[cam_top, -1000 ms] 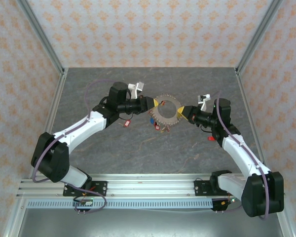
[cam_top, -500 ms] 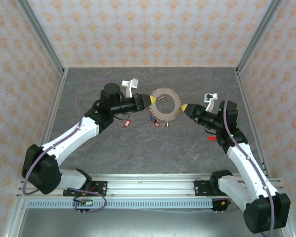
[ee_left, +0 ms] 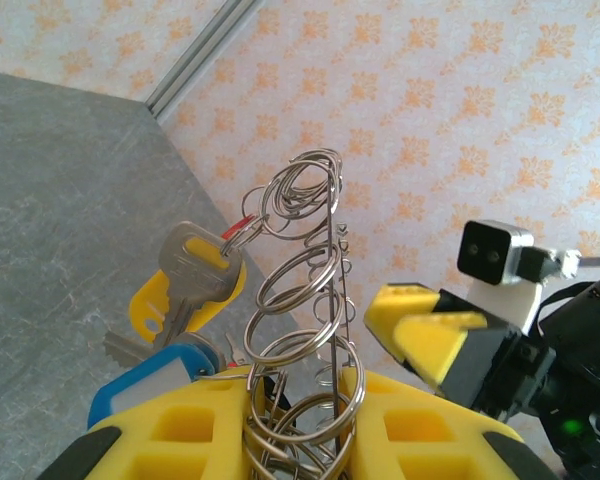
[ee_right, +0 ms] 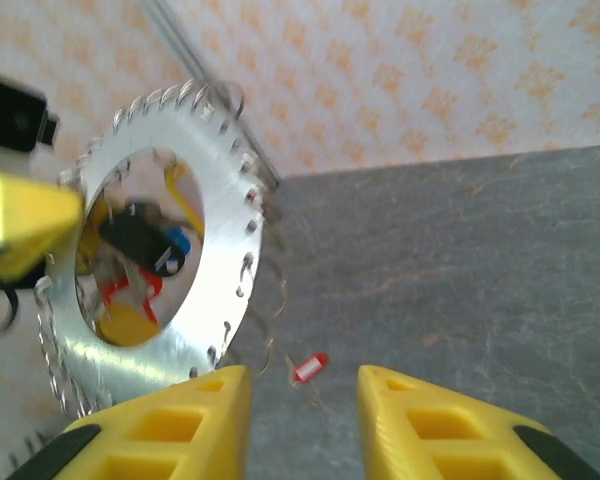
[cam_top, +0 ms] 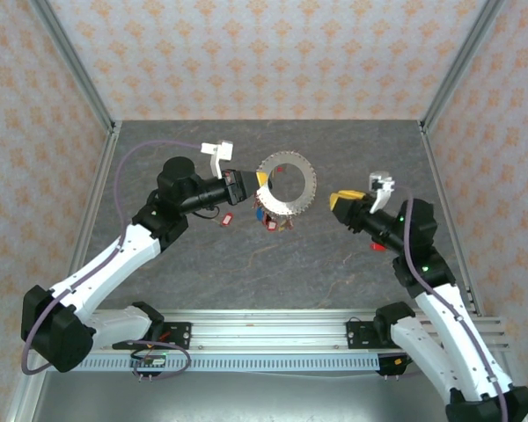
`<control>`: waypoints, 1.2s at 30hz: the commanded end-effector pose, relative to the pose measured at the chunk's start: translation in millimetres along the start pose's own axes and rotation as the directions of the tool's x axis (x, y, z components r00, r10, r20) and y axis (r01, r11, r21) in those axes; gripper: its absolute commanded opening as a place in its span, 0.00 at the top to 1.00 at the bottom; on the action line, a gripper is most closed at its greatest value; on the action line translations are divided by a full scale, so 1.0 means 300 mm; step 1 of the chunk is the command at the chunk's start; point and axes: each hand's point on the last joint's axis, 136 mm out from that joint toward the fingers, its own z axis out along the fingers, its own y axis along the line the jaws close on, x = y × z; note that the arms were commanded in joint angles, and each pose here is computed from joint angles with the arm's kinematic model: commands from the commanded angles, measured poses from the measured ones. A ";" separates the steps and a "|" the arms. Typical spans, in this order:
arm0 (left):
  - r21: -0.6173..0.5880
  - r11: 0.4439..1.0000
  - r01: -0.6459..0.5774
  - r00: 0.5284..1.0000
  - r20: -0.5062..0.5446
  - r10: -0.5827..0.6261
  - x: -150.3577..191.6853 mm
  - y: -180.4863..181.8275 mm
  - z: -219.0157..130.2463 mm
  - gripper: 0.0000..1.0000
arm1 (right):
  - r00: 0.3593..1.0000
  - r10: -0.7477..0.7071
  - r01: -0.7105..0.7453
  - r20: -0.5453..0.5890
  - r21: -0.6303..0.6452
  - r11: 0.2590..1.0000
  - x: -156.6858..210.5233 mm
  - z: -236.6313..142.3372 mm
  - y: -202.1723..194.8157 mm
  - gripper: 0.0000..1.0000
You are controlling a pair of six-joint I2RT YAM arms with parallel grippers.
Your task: Put the keys on the keyring
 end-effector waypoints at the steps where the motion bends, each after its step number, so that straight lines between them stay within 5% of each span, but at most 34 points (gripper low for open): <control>1: 0.079 0.993 -0.083 0.994 0.071 0.077 -0.071 -0.064 -0.035 1.00 | 0.969 -0.245 0.246 -0.014 0.045 0.968 -0.001 0.001 0.053 0.68; 14: 0.137 0.975 -0.176 0.984 0.026 0.174 -0.086 -0.094 -0.103 1.00 | 0.723 -0.680 0.676 0.125 0.076 0.733 0.129 0.102 0.193 0.73; 31: 0.112 0.975 -0.191 0.981 0.058 0.185 -0.115 -0.094 -0.112 1.00 | 0.642 -0.750 0.762 0.161 -0.021 0.647 0.222 0.138 0.270 0.77; 36: 0.094 0.980 -0.174 0.982 0.087 0.166 -0.126 -0.083 -0.116 1.00 | 0.626 -0.768 0.771 0.137 0.040 0.636 0.226 0.122 0.222 0.77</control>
